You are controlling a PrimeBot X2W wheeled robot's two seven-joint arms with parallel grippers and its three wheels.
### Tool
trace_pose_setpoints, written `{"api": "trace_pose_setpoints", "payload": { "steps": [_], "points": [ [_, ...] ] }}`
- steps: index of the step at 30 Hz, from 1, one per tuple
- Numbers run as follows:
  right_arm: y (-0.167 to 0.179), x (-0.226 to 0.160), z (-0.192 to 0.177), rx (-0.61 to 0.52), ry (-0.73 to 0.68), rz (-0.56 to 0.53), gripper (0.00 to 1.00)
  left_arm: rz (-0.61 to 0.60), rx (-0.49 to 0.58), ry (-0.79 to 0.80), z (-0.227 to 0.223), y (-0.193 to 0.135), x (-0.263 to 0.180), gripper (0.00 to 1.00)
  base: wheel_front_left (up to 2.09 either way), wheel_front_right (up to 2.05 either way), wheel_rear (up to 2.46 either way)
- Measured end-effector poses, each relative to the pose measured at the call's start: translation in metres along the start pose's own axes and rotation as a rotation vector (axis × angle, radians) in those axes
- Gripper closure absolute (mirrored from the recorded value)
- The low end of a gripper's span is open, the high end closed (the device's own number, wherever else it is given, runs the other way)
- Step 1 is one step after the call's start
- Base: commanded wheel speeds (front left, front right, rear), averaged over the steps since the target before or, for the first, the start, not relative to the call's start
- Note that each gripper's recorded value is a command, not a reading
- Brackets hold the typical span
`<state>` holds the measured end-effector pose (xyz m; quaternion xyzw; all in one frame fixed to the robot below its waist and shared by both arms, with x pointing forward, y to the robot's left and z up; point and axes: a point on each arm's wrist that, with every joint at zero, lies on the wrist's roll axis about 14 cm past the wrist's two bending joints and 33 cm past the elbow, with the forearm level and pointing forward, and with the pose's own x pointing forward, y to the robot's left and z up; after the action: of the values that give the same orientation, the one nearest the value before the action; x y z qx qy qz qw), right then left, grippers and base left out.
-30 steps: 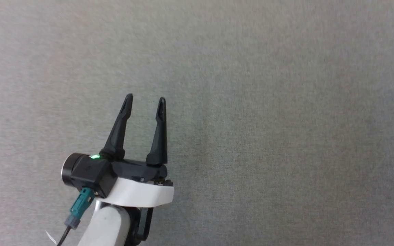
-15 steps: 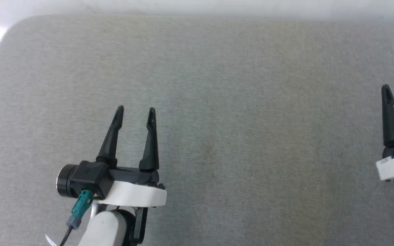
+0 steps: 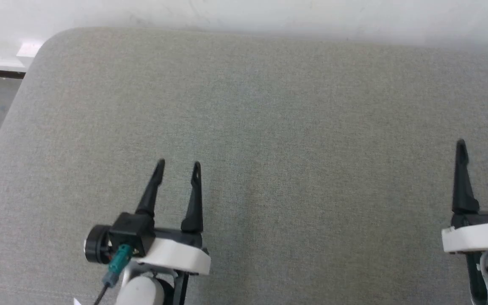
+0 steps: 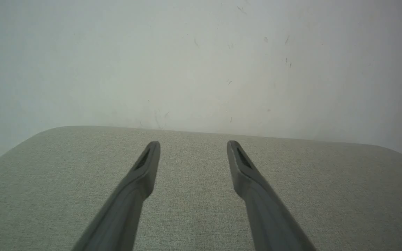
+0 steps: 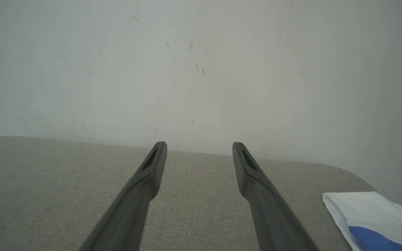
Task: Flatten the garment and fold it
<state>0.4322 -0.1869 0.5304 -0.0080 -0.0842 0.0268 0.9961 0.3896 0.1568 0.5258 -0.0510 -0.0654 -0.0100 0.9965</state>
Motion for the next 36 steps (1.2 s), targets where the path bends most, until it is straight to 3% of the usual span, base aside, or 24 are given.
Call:
{"api": "trace_pose_setpoints", "payload": {
  "steps": [5,17,18,36],
  "points": [
    [-0.017,-0.015,-0.013,0.007,0.044,-0.055,0.00,0.014,-0.016,0.029,-0.008,0.000,-0.012,0.00,0.00,0.00,0.00],
    [-0.012,-0.025,-0.022,0.037,0.078,-0.046,0.00,0.013,-0.024,0.026,-0.007,-0.001,-0.015,0.00,0.00,0.00,0.00],
    [-0.011,-0.025,-0.023,0.037,0.079,-0.045,1.00,0.012,-0.024,0.027,-0.007,-0.001,-0.015,1.00,0.00,0.00,0.00],
    [-0.008,-0.028,-0.019,0.036,0.089,-0.035,1.00,0.010,-0.012,0.035,-0.005,0.000,-0.014,1.00,0.00,0.00,0.00]
  ]
}}
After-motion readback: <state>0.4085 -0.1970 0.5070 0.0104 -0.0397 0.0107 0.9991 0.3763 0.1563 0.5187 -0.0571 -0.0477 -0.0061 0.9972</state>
